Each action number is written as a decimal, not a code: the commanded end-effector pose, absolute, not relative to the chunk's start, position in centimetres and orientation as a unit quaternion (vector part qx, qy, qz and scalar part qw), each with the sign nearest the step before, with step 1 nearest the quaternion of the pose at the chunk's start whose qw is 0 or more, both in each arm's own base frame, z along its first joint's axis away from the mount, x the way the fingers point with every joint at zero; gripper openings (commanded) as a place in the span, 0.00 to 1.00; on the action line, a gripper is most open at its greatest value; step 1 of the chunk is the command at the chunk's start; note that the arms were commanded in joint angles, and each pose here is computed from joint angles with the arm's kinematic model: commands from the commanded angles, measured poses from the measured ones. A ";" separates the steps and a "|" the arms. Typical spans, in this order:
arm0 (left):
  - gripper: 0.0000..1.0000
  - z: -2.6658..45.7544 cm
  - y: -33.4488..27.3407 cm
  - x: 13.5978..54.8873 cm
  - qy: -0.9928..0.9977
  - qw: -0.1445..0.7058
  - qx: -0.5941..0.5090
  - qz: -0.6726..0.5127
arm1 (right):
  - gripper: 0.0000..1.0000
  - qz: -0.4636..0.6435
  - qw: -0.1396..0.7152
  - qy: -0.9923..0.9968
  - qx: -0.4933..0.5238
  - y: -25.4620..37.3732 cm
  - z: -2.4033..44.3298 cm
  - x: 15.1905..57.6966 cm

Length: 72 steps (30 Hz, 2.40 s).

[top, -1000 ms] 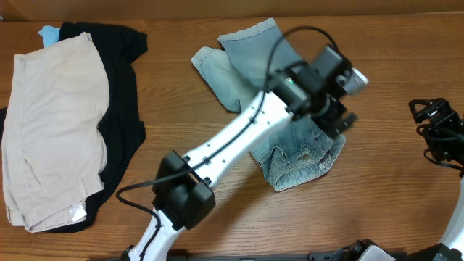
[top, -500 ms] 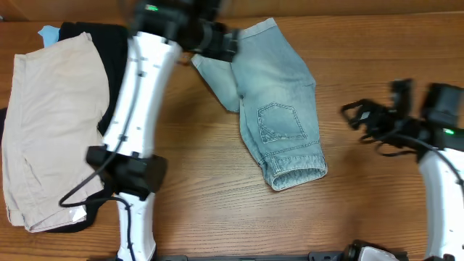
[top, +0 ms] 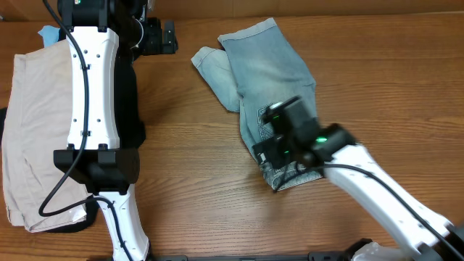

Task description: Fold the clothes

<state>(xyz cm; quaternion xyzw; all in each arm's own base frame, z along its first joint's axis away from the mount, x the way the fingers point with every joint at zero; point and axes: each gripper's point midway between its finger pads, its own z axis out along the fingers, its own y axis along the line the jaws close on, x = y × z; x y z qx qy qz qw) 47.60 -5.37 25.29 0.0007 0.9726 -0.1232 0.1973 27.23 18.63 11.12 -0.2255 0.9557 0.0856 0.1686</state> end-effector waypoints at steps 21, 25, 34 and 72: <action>0.99 25.7 -8.9 46.1 0.973 0.185 0.050 -0.130 | 0.04 -0.053 0.137 0.989 -0.034 11.3 7.6 30.2; 0.97 24.7 -12.1 45.1 0.969 0.170 0.123 -0.128 | 0.04 -0.022 0.156 0.987 0.013 9.8 9.6 31.8; 0.96 22.4 -20.1 41.8 0.941 0.136 0.283 -0.129 | 0.04 0.067 0.262 0.952 0.143 3.1 18.9 37.8; 1.00 6.4 -46.2 24.2 0.742 0.154 0.621 -0.201 | 0.04 0.107 0.257 0.899 0.339 -12.9 14.2 40.3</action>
